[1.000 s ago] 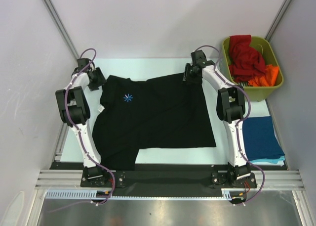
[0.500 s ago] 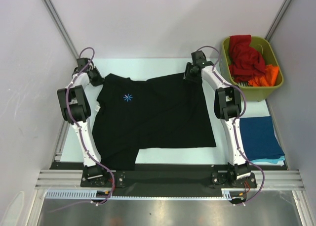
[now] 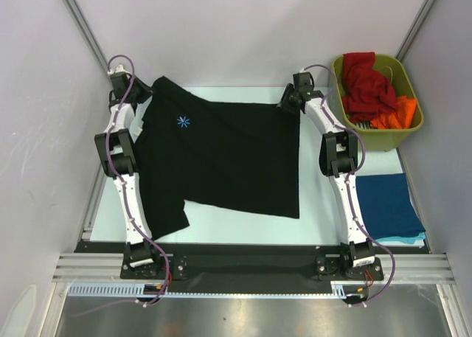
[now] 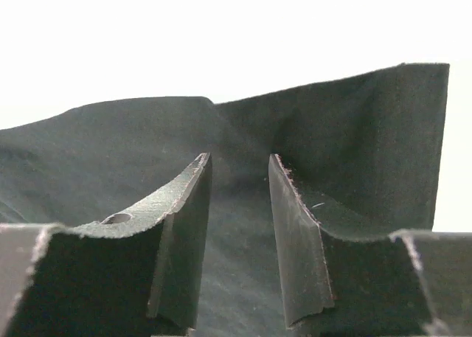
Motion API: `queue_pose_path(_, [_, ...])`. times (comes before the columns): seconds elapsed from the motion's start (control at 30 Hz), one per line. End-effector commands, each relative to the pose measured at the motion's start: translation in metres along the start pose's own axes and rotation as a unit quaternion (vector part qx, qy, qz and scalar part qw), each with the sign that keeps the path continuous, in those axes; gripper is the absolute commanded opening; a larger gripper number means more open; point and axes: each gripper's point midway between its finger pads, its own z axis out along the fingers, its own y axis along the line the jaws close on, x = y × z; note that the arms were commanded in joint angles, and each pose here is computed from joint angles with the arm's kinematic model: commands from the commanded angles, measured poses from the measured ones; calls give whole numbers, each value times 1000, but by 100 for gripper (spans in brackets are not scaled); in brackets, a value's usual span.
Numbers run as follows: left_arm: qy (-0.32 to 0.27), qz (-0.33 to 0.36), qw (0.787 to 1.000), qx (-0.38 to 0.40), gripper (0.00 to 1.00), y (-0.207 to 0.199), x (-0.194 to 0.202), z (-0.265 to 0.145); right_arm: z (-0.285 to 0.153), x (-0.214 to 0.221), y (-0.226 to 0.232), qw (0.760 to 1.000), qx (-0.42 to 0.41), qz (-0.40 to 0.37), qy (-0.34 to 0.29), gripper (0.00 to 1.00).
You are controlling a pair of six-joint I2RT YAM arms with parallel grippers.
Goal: Fold and stack the t-shirts
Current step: Flatten the tshirt out
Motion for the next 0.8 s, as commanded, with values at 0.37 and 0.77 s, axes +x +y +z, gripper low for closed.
queue_pose_path(0.37, [-21,109,973,-203,82,2,-35,-140,-75,-77,38,996,-29,-52,-72,59])
queue_pose_path(0.77, [84,50,970,-221,81,-15,108,-310,-185,68,62,987,5,-114,112,68])
